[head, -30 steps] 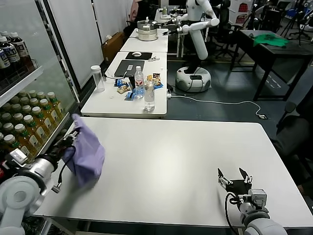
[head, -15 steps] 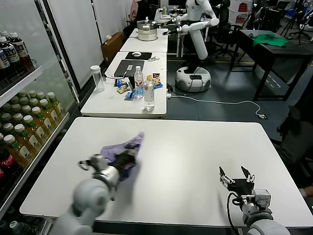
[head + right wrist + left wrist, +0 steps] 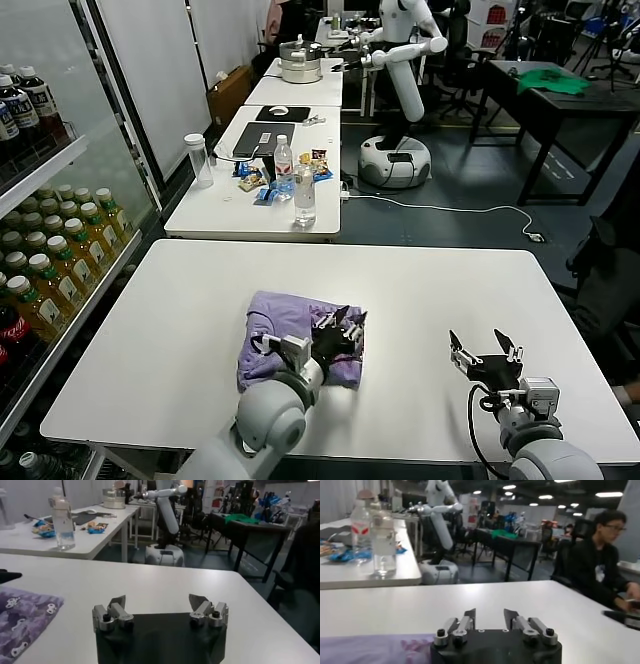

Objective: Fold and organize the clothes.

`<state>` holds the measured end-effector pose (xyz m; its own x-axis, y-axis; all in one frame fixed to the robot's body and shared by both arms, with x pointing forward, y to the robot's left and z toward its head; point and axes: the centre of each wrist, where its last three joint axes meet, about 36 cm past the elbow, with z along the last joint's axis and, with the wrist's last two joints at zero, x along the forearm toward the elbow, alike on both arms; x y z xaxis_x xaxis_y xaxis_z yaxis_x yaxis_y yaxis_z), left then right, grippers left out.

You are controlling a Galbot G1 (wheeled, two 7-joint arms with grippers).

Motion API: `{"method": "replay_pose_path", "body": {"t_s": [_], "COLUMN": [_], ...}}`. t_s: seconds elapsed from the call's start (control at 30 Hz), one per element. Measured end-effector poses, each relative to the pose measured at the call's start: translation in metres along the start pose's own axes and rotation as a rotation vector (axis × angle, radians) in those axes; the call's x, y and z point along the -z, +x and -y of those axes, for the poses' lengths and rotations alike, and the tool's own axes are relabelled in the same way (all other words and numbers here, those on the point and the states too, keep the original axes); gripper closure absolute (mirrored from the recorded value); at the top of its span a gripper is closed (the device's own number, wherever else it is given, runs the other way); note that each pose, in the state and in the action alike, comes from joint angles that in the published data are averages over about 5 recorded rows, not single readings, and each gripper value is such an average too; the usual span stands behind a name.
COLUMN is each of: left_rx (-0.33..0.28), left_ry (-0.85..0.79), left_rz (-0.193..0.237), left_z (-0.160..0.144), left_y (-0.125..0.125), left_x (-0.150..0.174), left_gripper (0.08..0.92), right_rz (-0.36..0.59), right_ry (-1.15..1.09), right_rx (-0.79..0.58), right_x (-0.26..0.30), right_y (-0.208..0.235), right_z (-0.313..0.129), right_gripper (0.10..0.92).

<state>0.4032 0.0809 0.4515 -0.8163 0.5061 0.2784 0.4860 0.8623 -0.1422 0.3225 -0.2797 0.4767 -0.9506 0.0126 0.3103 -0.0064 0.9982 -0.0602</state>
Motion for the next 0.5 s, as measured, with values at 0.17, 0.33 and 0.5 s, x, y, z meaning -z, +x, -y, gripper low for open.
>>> {"method": "replay_pose_path", "body": {"t_s": [0.17,0.33,0.5], "left_rx": [0.011,0.124,0.278], "left_ry": [0.013,0.023,0.027], "left_rz": [0.051,0.105,0.121], "left_z": [0.004,-0.018,-0.053], "left_y": [0.021,0.047,0.074], "left_x": [-0.001,0.000,-0.007], "left_gripper": [0.363,0.230,0.179], "right_rz": [0.001,-0.004,-0.025], "right_ry": [-0.018,-0.036,-0.057], "right_rx": [0.022,0.066,0.119], "right_x": [-0.001,-0.005,-0.011], "right_y": [-0.007,-0.021,-0.041], "right_z": [-0.011,-0.034,-0.067], "right_gripper": [0.200,0.200,0.200]}}
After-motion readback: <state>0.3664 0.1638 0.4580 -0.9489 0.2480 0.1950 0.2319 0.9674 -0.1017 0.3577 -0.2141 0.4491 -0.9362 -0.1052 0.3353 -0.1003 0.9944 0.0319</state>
